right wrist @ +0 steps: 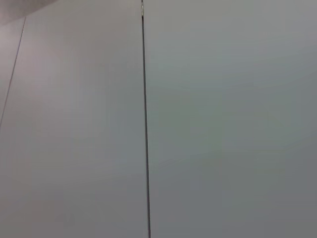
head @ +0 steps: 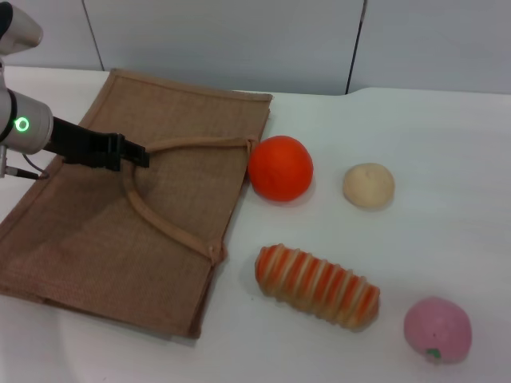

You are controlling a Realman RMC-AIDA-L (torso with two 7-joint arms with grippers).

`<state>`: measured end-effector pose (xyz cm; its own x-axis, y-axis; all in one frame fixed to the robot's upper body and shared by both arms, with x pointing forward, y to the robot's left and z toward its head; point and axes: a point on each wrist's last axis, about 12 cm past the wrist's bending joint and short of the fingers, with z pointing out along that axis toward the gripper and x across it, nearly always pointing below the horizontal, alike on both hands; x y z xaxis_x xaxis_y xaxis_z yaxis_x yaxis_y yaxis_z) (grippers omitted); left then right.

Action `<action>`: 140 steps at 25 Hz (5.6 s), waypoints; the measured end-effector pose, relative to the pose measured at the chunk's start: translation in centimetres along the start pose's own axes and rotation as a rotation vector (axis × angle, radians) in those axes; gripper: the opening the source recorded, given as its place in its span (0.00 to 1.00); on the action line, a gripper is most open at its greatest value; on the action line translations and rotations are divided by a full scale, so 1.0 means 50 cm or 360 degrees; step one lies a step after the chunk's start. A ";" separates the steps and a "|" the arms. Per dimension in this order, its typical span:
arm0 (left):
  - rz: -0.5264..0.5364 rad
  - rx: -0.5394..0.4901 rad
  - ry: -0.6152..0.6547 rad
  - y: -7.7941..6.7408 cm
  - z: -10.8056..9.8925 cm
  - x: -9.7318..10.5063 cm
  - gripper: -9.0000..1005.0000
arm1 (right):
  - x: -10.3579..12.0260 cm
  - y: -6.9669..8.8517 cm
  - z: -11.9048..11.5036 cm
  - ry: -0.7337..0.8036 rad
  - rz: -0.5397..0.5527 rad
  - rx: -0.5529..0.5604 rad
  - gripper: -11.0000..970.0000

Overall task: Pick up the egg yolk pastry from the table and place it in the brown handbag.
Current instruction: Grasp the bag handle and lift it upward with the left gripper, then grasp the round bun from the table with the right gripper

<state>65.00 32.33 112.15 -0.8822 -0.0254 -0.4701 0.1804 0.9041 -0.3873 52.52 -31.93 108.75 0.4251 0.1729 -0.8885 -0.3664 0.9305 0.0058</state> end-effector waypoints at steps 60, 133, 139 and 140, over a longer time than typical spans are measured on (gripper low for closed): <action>0.0098 0.0158 -0.0282 -0.023 0.021 0.003 0.14 | 0.011 0.024 0.017 0.0101 0.0001 -0.0247 0.85; 0.0412 0.1397 -0.1109 -0.034 -0.182 0.081 0.14 | 0.187 0.107 0.195 0.1692 -0.0181 -0.0830 0.79; 0.0415 0.1428 -0.1136 -0.032 -0.190 0.085 0.14 | 0.188 0.107 0.195 0.1693 -0.0180 -0.0830 0.70; 0.0416 0.1430 -0.1135 -0.033 -0.190 0.086 0.14 | 0.188 0.107 0.195 0.1693 -0.0179 -0.0830 0.68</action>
<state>56.80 34.80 118.29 -0.3814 -0.3744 -0.8452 0.8133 0.2988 -0.4993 62.61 -22.15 104.93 -0.3336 -0.4854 -0.8081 -0.7681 0.6369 -0.0655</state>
